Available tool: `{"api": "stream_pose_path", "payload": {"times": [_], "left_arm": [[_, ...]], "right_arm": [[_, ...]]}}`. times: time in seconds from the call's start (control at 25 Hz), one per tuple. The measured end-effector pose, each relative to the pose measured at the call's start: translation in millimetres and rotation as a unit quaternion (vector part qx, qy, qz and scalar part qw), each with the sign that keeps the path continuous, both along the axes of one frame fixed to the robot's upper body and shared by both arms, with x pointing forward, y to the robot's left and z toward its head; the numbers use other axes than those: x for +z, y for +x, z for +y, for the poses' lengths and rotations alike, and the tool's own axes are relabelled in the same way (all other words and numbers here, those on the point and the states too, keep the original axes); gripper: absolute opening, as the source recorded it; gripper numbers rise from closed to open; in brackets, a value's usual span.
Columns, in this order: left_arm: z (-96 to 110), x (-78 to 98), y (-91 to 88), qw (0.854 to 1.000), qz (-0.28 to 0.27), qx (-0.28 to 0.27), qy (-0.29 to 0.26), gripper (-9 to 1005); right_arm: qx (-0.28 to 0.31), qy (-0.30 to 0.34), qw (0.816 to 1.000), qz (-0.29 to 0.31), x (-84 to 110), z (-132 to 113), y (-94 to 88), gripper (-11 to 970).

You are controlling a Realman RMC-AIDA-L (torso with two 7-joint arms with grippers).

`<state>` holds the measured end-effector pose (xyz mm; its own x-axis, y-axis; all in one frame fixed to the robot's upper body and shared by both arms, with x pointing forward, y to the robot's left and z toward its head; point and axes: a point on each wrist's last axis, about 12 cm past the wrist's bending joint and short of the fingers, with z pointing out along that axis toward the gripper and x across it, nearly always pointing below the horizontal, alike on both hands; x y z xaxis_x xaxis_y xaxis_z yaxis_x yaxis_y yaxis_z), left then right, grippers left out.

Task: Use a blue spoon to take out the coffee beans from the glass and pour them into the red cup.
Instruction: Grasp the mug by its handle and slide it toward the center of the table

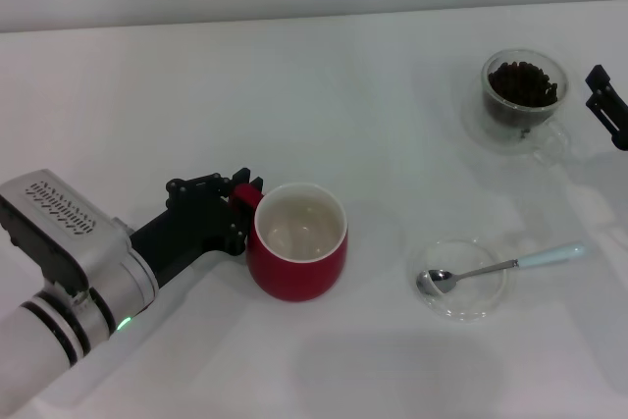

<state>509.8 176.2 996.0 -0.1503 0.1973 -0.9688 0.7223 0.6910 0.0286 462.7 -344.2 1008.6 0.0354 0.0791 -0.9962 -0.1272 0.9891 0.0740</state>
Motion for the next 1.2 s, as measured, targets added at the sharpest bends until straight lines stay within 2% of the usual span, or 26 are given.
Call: {"api": "stream_pose_path", "payload": {"times": [0.64,1.2], "left_arm": [[-1.0,-2.4,2.2,1.0,0.01,0.002,0.015,124],[-7.7,-0.3,0.8,0.999,0.0,-0.028,0.024,216]], "right_arm": [[0.0,0.007,1.0,-0.001,-1.0,1.8,-3.6,871],[0.003,0.007,1.0,-0.015,2.4,1.6,-4.5,871]]}}
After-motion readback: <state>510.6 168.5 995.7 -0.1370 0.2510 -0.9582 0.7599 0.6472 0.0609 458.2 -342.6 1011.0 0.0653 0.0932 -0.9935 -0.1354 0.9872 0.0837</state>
